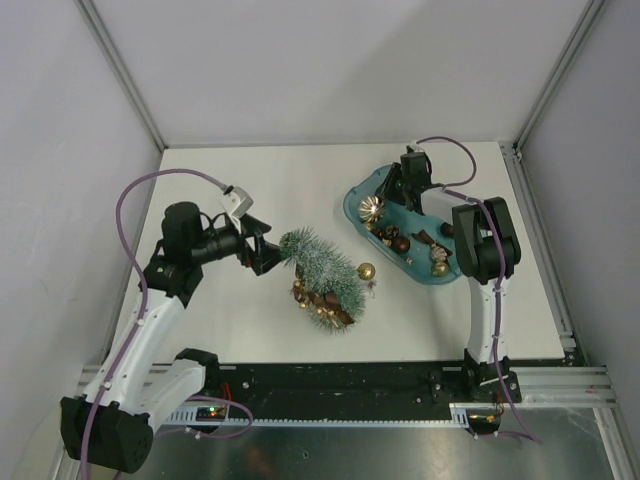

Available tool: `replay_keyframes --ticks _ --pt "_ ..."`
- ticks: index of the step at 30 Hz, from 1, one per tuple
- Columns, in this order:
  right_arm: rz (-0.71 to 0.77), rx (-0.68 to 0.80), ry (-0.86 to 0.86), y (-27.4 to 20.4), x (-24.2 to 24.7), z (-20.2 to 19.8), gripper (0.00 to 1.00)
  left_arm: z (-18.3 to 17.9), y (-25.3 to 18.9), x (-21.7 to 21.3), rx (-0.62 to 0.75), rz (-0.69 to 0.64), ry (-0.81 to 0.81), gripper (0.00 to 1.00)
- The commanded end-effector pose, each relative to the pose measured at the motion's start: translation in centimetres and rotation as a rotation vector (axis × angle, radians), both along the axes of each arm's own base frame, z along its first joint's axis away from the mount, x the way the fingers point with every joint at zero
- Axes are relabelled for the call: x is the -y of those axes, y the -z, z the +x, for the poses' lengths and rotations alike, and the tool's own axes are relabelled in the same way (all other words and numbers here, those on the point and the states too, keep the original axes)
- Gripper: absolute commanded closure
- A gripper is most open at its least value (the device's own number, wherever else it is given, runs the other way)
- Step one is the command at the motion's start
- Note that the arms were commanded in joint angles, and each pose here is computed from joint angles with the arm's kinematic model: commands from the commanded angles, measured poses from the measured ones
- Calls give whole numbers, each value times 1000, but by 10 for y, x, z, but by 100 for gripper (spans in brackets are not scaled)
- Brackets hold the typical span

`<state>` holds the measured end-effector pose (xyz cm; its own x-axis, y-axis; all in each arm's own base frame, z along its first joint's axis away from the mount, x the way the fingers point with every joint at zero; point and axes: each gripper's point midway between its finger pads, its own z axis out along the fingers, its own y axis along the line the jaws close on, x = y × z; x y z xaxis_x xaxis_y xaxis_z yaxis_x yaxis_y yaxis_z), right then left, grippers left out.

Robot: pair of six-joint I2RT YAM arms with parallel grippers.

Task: Decorate the small christmas tree

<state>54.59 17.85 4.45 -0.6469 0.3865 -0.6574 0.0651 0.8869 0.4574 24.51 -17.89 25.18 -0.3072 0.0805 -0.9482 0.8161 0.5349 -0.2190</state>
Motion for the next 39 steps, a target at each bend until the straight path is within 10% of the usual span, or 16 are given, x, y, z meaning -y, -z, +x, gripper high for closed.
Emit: replay_keyframes --ticks 1,9,24,39 --pt "5 37 -4 -12 -6 7 75 -1 -16 -7 60 -1 -14 0" --pt "-68 104 31 -67 26 -20 87 -13 -6 -19 49 83 -28 0" --pt "25 297 -122 -205 39 -167 77 -81 51 23 -35 155 356 0" --pt "255 465 -486 -275 15 -329 71 -51 66 45 -72 125 307 0"
